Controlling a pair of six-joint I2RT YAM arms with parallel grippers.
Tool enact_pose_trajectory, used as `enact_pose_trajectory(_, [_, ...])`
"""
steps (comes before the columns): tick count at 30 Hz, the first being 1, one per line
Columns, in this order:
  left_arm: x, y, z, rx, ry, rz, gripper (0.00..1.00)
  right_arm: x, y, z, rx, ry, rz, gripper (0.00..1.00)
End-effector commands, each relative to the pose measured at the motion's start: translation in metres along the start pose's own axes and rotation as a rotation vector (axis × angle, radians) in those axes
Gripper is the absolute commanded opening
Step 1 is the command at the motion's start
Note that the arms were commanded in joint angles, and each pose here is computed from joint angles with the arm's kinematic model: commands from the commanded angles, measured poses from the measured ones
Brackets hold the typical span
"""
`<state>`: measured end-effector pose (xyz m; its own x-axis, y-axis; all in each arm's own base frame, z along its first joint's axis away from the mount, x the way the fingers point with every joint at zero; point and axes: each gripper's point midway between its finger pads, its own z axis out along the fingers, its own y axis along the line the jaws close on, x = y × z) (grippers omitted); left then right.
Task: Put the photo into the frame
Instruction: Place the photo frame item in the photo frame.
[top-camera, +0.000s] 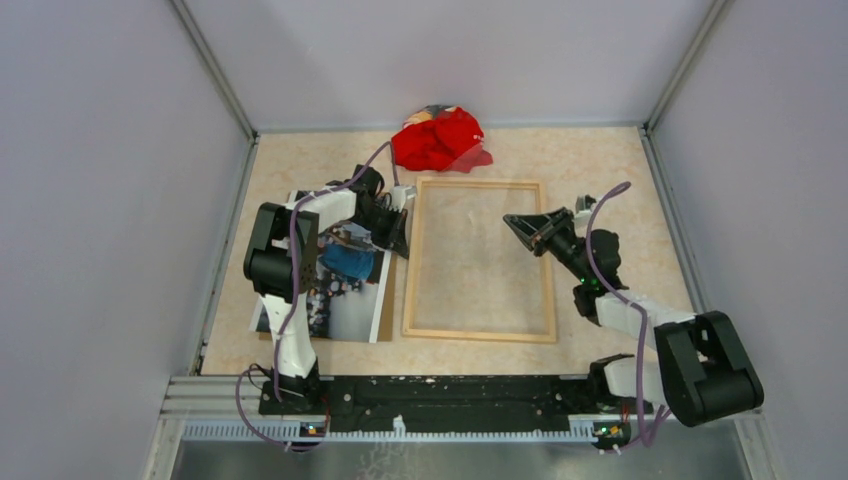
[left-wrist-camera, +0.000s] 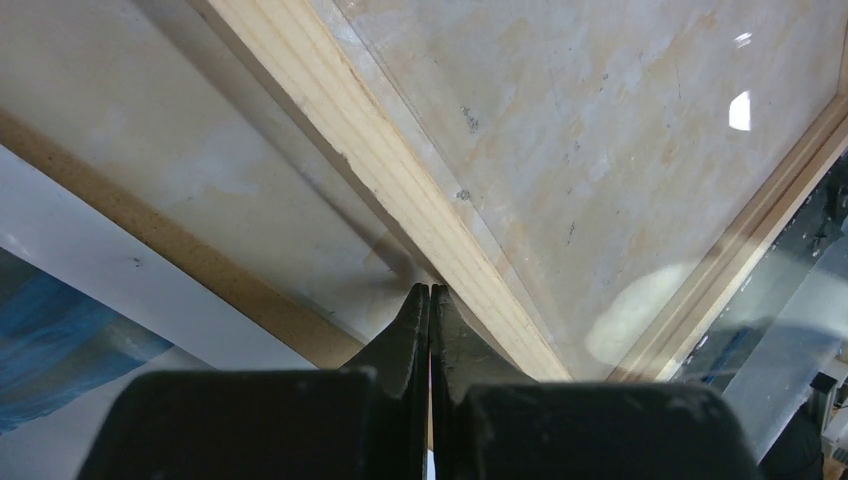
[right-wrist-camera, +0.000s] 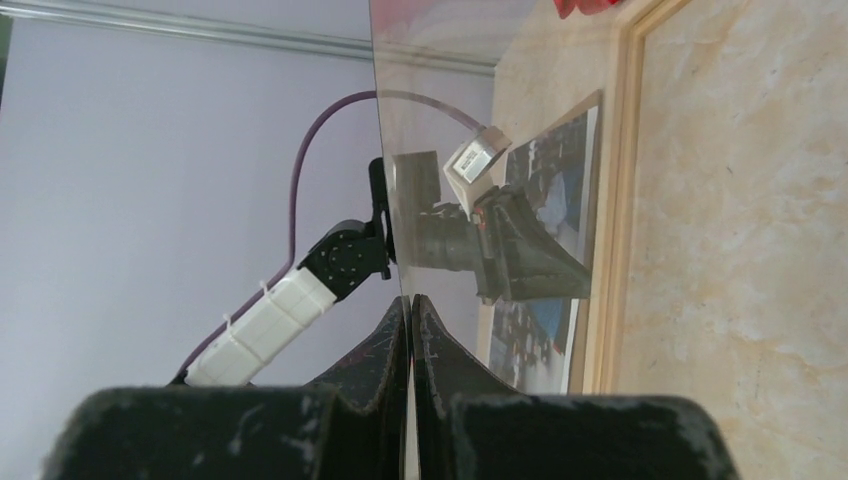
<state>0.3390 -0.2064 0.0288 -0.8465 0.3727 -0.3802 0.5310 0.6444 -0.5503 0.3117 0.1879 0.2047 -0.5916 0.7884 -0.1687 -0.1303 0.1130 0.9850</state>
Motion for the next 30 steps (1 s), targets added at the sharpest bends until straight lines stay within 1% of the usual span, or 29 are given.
enact_pose_trajectory(1, [-0.014, -0.014, -0.008, 0.02, -0.05, 0.064, 0.0, -0.003, 0.041, 0.012, -0.06, -0.02, -0.034, 0.0])
enact_pose_trajectory(8, [-0.014, -0.014, -0.008, 0.02, -0.05, 0.065, 0.0, 0.003, 0.041, 0.014, -0.032, -0.015, -0.034, 0.0])
enact_pose_trajectory(15, [-0.014, -0.015, -0.009, 0.019, -0.051, 0.067, 0.0, 0.01, 0.034, 0.018, -0.04, 0.024, -0.045, 0.0])
enact_pose_trajectory(20, [-0.014, -0.014, -0.009, 0.017, -0.05, 0.067, 0.0, 0.006, 0.03, 0.016, -0.018, -0.003, -0.054, 0.0])
enact_pose_trajectory(30, [-0.015, -0.015, -0.009, 0.018, -0.051, 0.07, 0.0, 0.004, 0.025, 0.018, 0.005, 0.001, -0.078, 0.0])
